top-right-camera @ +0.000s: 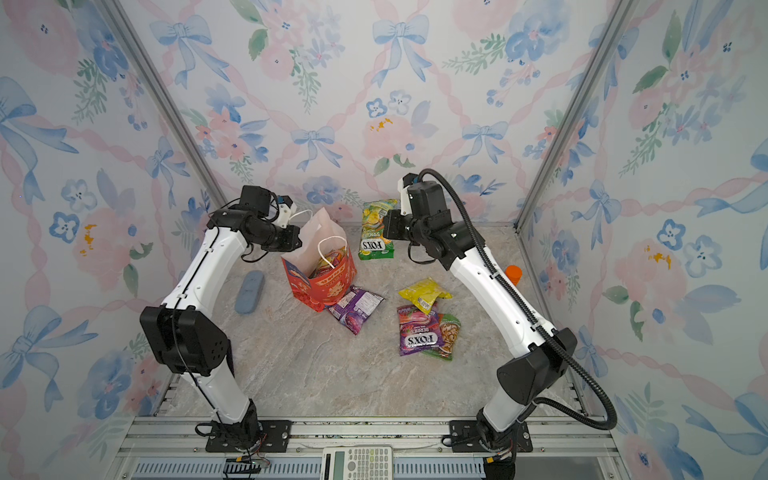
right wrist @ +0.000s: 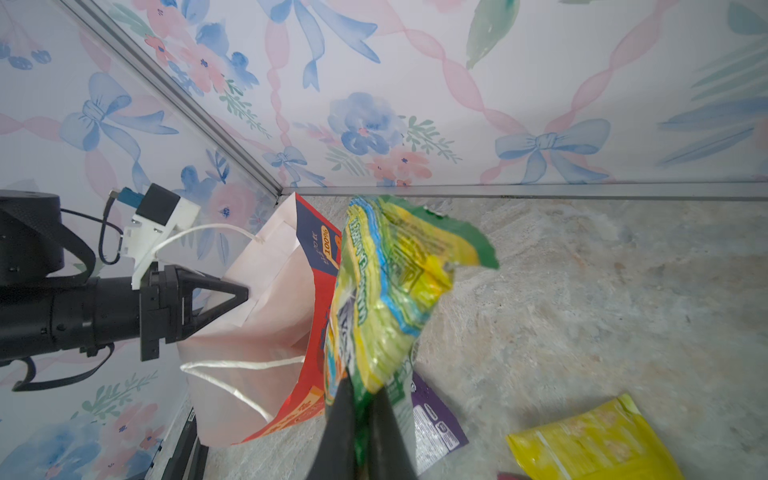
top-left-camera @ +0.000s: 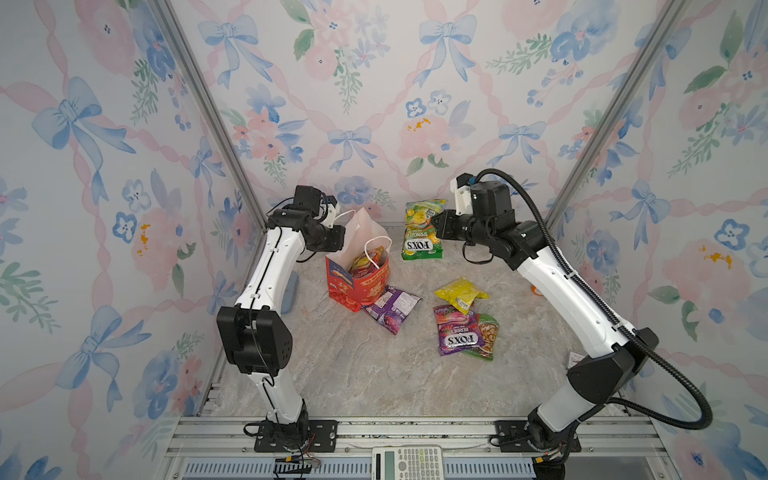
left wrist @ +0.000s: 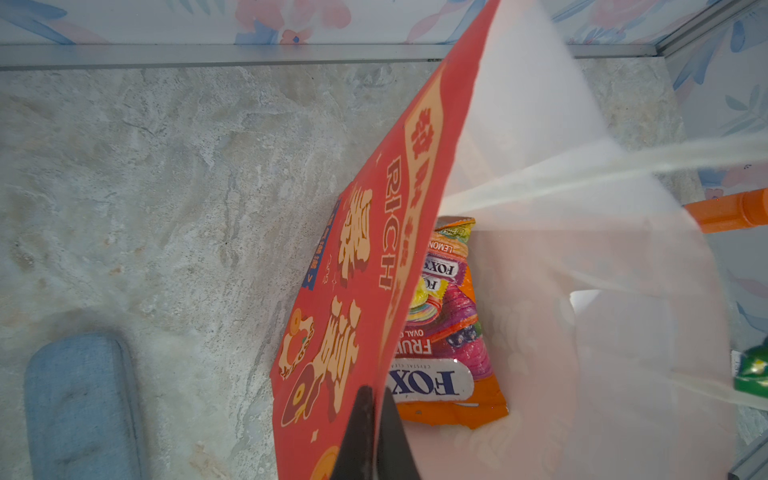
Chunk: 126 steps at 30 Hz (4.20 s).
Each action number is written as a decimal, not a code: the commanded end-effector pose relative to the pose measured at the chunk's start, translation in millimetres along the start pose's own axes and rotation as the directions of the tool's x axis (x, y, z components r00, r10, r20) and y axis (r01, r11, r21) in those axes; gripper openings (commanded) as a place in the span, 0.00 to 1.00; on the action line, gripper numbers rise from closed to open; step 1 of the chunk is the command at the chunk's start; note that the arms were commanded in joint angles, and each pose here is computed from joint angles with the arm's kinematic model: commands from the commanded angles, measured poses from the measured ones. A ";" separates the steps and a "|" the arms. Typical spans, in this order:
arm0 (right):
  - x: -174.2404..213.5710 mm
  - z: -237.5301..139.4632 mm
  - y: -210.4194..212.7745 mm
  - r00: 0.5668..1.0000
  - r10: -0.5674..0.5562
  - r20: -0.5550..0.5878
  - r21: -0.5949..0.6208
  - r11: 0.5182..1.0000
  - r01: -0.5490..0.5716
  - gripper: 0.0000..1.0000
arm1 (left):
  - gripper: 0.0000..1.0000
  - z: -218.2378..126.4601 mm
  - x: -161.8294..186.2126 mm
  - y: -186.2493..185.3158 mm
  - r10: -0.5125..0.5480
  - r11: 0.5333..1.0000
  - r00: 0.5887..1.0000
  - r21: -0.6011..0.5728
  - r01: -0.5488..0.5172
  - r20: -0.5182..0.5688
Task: Place the snacks into the paper bag
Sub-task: 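Carry the green Fox's packet over the bag opening beside the left gripper, then lower the green Fox's packet into the bag and open the right gripper, then withdraw the right gripper from the bag toward the purple packet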
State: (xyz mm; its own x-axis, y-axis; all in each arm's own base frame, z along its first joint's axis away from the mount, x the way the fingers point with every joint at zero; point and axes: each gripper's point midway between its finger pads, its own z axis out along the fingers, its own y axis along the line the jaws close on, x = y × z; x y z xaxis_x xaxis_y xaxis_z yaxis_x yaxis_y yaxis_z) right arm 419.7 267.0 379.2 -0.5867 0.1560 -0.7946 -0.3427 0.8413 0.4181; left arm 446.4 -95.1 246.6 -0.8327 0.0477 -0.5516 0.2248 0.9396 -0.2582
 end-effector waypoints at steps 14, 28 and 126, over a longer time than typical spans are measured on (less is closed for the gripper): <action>-77.2 20.5 53.6 0.979 -0.060 0.194 -0.063 0.995 0.073 0.00 | 0.00 0.2 12.4 3.1 -0.028 1.000 0.999 0.001 0.028 -0.041; -71.9 24.1 113.6 0.975 -0.025 0.220 -0.198 0.978 0.070 0.00 | 0.00 -0.1 12.1 3.7 -0.029 1.000 0.999 0.000 0.029 -0.041; 70.4 -3.9 40.3 0.989 0.029 0.142 0.025 0.999 -0.033 0.97 | 0.00 -9.2 8.8 9.7 -0.039 0.999 0.999 -0.004 0.039 -0.018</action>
State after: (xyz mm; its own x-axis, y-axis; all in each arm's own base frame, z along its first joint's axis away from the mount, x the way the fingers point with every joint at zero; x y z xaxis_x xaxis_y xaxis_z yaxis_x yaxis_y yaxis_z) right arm 369.6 329.3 373.0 -0.4272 0.2990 -0.8533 -0.3552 0.8123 0.4625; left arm 446.7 -89.7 249.6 -0.8306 0.0312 -0.5560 0.2191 0.9362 -0.2748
